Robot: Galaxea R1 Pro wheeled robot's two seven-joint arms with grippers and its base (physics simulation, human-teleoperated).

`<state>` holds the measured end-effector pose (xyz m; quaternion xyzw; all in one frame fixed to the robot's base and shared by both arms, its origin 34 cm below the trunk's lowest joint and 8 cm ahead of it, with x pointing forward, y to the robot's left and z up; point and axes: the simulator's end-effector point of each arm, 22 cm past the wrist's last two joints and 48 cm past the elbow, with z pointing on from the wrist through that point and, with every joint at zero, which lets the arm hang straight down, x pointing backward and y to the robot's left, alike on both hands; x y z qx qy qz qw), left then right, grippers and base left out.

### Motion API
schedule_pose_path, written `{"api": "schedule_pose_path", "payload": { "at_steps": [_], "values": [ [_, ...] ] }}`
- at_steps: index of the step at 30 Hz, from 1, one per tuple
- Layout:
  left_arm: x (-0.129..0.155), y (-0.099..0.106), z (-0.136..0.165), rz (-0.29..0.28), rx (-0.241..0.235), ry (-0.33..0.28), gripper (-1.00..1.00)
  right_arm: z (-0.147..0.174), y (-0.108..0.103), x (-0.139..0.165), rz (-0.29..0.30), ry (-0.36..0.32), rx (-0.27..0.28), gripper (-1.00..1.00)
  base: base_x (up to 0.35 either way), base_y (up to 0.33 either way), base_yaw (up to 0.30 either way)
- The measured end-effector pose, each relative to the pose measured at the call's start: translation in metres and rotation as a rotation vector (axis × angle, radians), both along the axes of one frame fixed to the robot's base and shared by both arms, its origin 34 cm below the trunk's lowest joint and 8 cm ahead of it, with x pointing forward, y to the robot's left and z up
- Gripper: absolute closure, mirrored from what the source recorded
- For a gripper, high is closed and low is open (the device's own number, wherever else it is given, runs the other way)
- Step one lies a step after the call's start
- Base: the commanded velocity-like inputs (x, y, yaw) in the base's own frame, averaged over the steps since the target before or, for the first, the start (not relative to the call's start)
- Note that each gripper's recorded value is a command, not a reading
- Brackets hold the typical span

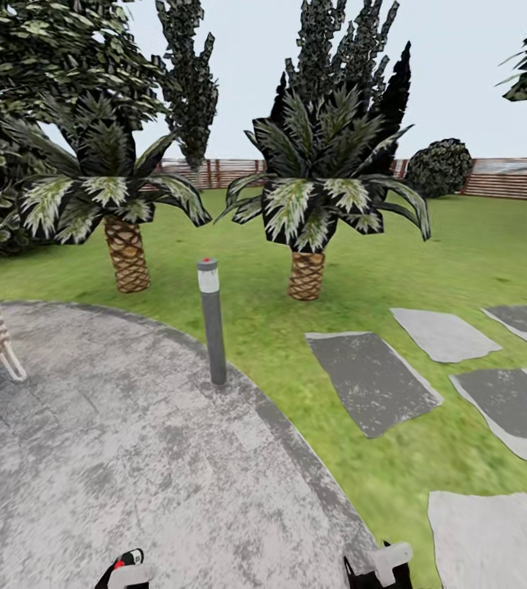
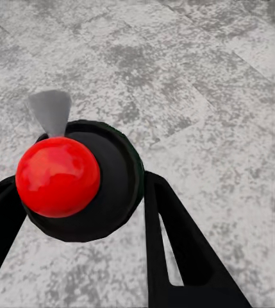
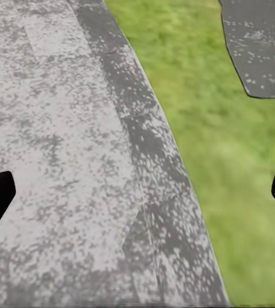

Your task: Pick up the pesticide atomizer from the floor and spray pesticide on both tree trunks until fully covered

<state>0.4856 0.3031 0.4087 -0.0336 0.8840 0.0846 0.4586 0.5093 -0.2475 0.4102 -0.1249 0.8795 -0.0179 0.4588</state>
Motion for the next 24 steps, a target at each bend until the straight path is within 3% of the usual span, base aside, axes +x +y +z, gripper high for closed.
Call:
{"api": "schedule_pose_path", "payload": {
  "at_steps": [24],
  "values": [
    [-0.0055,0.0012,-0.0067,0.000,0.002,0.020,1.00,-0.0063,0.0000,-0.0043,0.000,0.016,0.000,-1.00,0.139,-0.265,-0.269]
  ]
}}
